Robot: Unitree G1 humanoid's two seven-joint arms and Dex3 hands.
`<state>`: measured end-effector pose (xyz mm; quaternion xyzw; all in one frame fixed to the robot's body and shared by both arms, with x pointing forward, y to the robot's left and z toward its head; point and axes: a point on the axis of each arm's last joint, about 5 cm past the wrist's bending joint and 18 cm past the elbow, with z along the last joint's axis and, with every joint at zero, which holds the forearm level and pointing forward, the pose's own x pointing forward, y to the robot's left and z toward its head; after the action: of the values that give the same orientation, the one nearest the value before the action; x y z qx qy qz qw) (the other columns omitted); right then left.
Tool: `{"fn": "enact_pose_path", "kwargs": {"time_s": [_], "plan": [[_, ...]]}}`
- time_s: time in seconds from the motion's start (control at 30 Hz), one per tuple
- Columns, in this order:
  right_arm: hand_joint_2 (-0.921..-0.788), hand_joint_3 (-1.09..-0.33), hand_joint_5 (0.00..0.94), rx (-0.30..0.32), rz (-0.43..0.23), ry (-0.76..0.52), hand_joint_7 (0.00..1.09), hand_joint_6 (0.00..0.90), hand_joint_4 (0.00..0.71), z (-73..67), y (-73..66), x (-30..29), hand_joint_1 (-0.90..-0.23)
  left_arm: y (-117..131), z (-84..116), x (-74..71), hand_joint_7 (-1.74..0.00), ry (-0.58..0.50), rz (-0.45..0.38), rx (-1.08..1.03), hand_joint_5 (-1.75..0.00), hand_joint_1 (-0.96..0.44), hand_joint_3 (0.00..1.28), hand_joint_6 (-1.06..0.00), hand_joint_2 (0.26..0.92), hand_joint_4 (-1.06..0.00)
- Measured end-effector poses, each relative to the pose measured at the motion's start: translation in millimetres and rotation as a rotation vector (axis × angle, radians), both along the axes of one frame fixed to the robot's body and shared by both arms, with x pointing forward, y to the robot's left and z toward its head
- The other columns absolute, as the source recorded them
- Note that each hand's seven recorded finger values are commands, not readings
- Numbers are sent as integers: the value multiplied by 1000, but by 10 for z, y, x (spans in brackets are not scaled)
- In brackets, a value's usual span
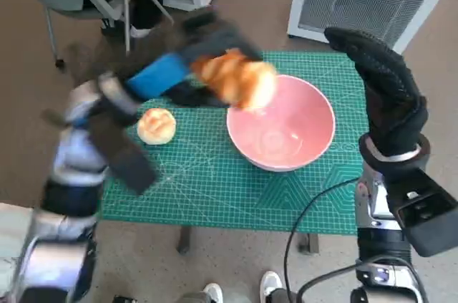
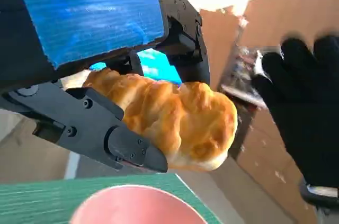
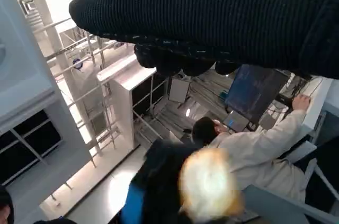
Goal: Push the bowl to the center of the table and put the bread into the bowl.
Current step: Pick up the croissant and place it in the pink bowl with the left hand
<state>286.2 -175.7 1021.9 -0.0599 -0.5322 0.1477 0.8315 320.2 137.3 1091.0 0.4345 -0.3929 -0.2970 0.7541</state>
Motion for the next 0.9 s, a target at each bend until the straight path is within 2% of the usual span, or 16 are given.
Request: {"fn": "enact_pose_path", "kwargs": {"time_s": [0.13,0.43,0.47,0.53,0.57,0.6,0.63,0.7,0.77,0.9], "plan": [[-921,-769,0,1,-3,-3,640,2,292,-1,-11,-10,-562,-164,-79,112,-1176,66,-2,68,-1221,1,89,-632,920,-628],[-921,-770,0,0,-7,-3,634,-1,288,-23,-31,-63,-551,-457,-377,265,-1289,251,33,249,-1160,0,114,-585,921,-622],[-921,-770,0,0,-8,-2,633,-1,288,-25,-33,-69,-550,-482,-418,275,-1296,270,38,270,-1171,0,122,-571,921,-617],[-921,-769,0,1,-9,-2,631,-1,287,-25,-37,-77,-549,-526,-479,290,-1369,305,51,312,-1274,0,200,-477,921,-534],[-921,-769,0,1,-9,-1,630,-1,287,-24,-37,-80,-549,-542,-500,297,-1255,323,57,326,-1140,-3,204,-413,908,-466],[-921,-769,0,0,-9,-2,630,-1,287,-23,-38,-83,-549,-560,-529,305,-1009,347,67,345,-852,-10,195,-364,896,-416],[-921,-769,0,0,-9,-3,629,-1,286,-22,-38,-85,-549,-574,-548,311,-774,365,77,366,-558,-28,169,-256,884,-274],[-921,-769,0,1,-10,-5,629,-1,284,-21,-41,-91,-549,-604,-583,330,-540,422,108,428,-287,-75,128,-147,864,-144],[-921,-770,0,1,-11,-6,629,-1,282,-22,-43,-95,-549,-626,-598,346,-376,471,140,488,-117,-160,91,-63,839,-58],[-921,-771,0,4,-15,-3,628,-1,281,-35,-51,-106,-549,-640,-602,373,-273,571,195,582,-30,-290,59,-17,821,-15]]}}
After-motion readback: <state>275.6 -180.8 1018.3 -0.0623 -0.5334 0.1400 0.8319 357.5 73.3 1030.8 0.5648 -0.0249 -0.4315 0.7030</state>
